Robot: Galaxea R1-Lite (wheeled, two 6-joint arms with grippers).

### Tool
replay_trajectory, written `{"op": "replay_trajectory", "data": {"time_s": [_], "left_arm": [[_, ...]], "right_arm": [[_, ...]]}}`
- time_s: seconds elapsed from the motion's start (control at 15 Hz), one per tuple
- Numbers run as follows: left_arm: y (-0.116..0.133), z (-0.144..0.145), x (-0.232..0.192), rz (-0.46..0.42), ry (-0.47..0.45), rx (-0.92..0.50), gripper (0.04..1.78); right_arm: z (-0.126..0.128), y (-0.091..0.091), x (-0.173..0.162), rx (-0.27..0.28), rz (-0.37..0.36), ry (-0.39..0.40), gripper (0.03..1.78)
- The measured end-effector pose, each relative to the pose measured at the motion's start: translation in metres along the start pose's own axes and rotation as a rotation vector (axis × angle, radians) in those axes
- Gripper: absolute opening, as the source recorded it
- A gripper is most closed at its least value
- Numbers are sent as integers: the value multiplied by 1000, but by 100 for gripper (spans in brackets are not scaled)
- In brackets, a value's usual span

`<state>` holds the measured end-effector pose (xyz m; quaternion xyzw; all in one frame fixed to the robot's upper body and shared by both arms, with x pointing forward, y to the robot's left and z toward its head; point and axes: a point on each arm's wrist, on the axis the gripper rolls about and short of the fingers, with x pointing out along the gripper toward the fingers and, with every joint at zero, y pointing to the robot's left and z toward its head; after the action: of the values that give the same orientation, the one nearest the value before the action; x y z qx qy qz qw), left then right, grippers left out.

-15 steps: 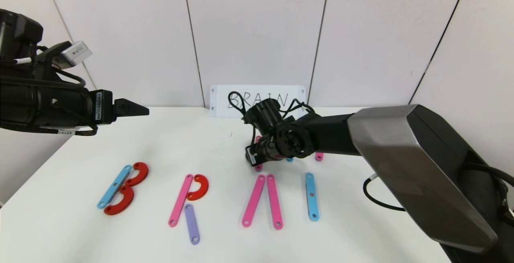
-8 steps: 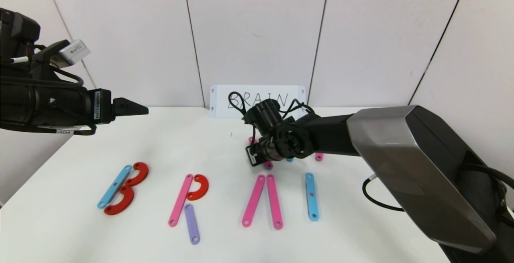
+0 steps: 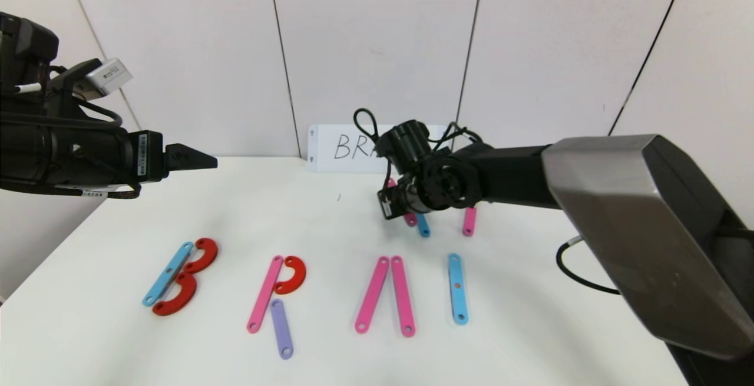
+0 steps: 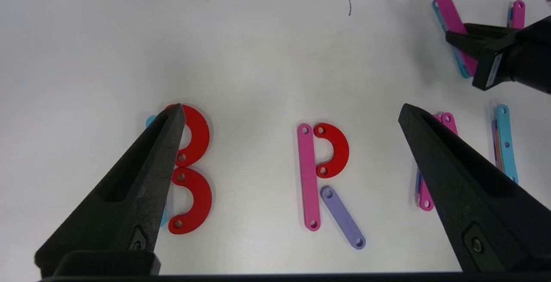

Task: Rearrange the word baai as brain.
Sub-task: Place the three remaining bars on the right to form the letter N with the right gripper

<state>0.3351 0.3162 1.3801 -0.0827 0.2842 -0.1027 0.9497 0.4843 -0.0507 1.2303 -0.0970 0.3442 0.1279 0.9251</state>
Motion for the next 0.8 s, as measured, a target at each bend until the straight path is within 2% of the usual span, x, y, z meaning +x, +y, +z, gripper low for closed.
{"op": "replay_trajectory", "data": {"time_s": [0.2, 0.47, 0.6, 0.8], "left_arm": [[0, 0, 1, -1, 2, 0, 173], [0, 0, 2, 0, 6, -1, 173], [0, -1, 3, 0, 8, -1, 173], [1, -1, 4, 0, 12, -2, 173]], "right_arm": [[22, -32, -34, 40, -64, -32, 30], [39, -74, -107, 84, -149, -30, 30], [34, -86, -141, 96, -176, -17, 30], [2, -96, -172, 108, -200, 55, 30]]}}
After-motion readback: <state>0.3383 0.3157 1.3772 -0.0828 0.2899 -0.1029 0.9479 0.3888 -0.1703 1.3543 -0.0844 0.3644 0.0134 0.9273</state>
